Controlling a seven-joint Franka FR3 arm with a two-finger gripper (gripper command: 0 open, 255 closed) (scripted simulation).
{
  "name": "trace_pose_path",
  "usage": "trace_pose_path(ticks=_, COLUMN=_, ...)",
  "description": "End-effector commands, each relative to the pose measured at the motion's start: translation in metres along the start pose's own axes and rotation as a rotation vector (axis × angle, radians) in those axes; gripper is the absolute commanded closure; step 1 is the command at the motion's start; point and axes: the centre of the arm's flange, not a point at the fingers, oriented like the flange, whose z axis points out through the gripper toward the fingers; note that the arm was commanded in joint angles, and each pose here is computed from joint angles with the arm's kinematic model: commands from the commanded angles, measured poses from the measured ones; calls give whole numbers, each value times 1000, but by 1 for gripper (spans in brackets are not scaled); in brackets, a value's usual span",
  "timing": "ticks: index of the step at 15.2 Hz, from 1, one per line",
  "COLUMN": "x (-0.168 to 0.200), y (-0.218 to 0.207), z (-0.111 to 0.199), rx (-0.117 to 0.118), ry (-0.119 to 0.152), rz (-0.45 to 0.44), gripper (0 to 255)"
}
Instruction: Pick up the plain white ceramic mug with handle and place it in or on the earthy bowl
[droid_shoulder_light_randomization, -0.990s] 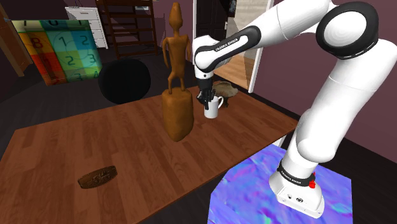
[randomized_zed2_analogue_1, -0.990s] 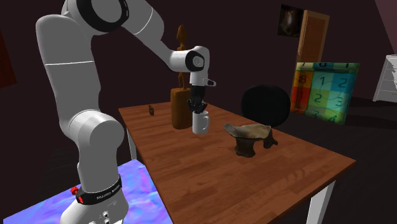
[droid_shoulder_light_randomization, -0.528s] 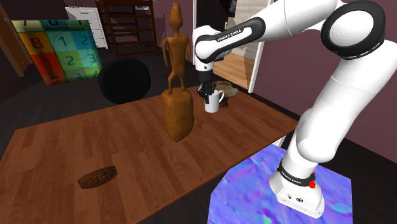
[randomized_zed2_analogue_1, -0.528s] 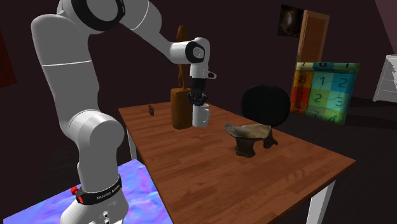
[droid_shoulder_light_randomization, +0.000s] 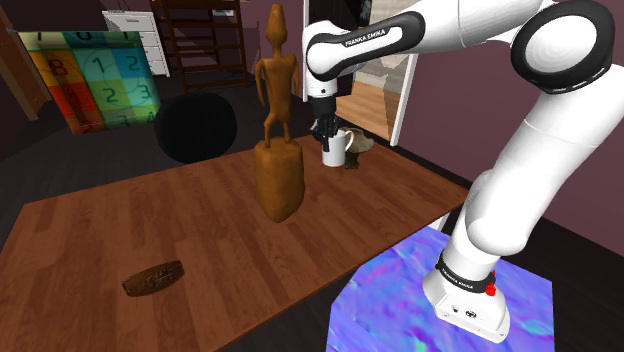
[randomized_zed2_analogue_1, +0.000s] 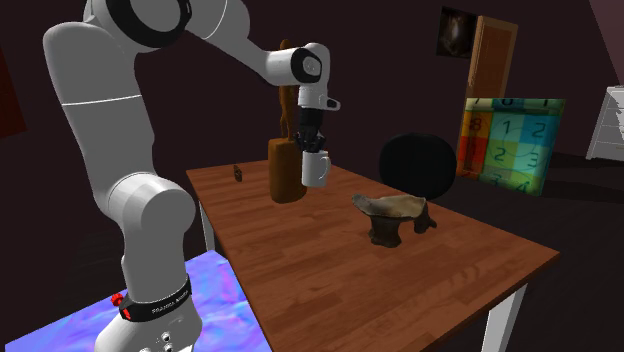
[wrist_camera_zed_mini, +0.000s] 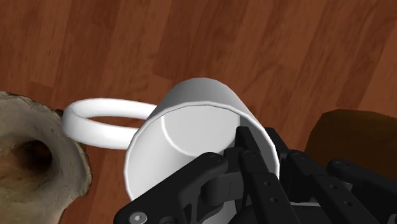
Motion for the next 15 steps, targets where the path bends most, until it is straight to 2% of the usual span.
trace_pose_path(ticks=1, x=-3, y=1, z=-10, rx=0, ry=0, rz=0, gripper=255)
trace_pose_path(ticks=15, x=-15, y=3, z=-82, rx=0, ry=0, rz=0, gripper=255)
